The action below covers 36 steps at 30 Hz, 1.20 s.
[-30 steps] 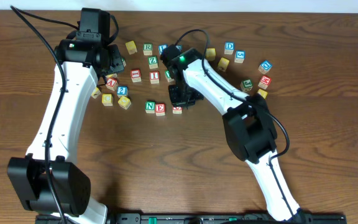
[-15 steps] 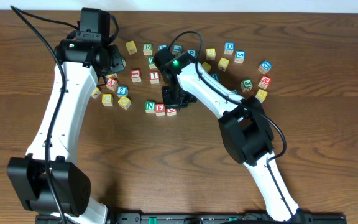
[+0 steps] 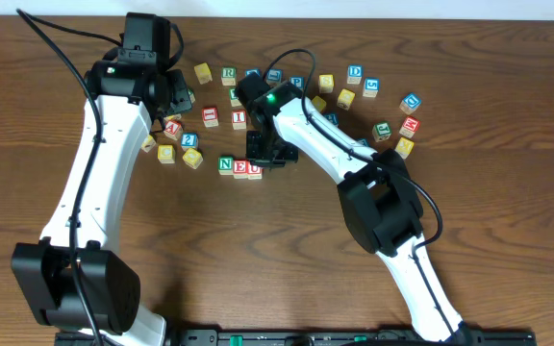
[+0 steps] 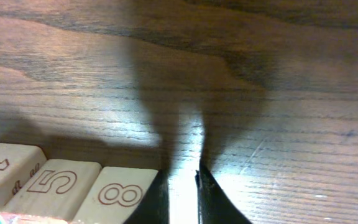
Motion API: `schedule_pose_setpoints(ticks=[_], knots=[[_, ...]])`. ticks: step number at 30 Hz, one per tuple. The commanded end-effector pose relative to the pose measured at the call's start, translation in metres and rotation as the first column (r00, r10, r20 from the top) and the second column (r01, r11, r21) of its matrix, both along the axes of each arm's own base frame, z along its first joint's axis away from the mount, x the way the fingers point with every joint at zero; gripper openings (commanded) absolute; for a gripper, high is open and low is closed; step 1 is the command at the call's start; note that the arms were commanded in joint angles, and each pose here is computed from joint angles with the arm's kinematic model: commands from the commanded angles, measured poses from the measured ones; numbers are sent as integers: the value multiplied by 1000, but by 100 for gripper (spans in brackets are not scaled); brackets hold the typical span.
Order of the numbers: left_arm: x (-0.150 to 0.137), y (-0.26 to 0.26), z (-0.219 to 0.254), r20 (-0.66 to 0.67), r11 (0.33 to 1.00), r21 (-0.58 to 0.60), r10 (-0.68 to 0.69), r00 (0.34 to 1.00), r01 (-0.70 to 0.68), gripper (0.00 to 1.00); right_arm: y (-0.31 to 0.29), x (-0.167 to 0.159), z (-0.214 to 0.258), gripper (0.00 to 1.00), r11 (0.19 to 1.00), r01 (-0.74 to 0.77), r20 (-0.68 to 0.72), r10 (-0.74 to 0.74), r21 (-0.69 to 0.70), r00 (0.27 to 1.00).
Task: Spell out NEURIPS
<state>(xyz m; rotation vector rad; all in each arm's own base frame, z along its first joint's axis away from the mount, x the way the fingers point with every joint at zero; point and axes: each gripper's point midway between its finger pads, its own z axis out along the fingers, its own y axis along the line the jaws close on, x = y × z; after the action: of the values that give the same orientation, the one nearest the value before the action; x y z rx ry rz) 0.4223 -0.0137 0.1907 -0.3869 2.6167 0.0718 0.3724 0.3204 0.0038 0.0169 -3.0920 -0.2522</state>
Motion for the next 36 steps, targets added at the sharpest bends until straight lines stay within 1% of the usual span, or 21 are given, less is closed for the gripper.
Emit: schedule_pose_setpoints(ticks=[1, 4, 11, 14, 17, 19, 21, 24, 25, 26, 27, 30, 32, 36], knots=[[1, 3, 6, 9, 1000, 16, -2, 1000, 2, 56, 7, -9, 1, 19, 1000, -19, -20, 19, 21, 1000], [1, 3, 5, 9, 1000, 16, -2, 1000, 2, 56, 0, -5, 3, 22, 999, -45, -17, 45, 20, 999], [0, 2, 4, -1, 1000, 7, -7, 1000, 7, 56, -18, 11, 18, 23, 997, -74, 0, 74, 17, 997], [-3, -7, -4, -22, 999, -38, -31, 999, 30, 56, -28, 23, 27, 26, 997, -73, 19, 73, 13, 997], [-7, -16, -15, -46, 996, -79, -55, 997, 51, 55, -37, 28, 28, 30, 998, -61, 14, 61, 10, 998], [-9, -21, -24, -67, 994, -89, -68, 995, 62, 55, -42, 29, 28, 30, 998, -60, 10, 60, 6, 998], [-11, -26, -35, -93, 994, -87, -81, 992, 73, 51, -46, 31, 27, 30, 998, -60, 11, 60, -2, 998], [-12, -39, -48, -127, 991, -86, -110, 986, 100, 43, -51, 32, 27, 30, 998, -60, 16, 60, -25, 998], [-12, -43, -52, -136, 990, -85, -120, 983, 109, 38, -52, 32, 27, 30, 998, -60, 17, 60, -31, 998], [-13, -47, -56, -148, 989, -84, -130, 980, 118, 31, -53, 32, 26, 29, 998, -59, 18, 60, -38, 998], [-13, -52, -60, -158, 988, -83, -141, 977, 129, 26, -55, 32, 26, 28, 997, -58, 19, 59, -46, 998], [-15, -65, -73, -189, 984, -81, -171, 967, 159, 19, -57, 31, 26, 28, 997, -59, 18, 60, -58, 998], [-17, -74, -85, -217, 981, -79, -191, 957, 178, 8, -57, 31, 25, 28, 997, -59, 16, 60, -59, 998], [-20, -77, -102, -265, 984, -69, -178, 948, 165, 8, -59, 32, 25, 28, 996, -58, 22, 60, -71, 998]])
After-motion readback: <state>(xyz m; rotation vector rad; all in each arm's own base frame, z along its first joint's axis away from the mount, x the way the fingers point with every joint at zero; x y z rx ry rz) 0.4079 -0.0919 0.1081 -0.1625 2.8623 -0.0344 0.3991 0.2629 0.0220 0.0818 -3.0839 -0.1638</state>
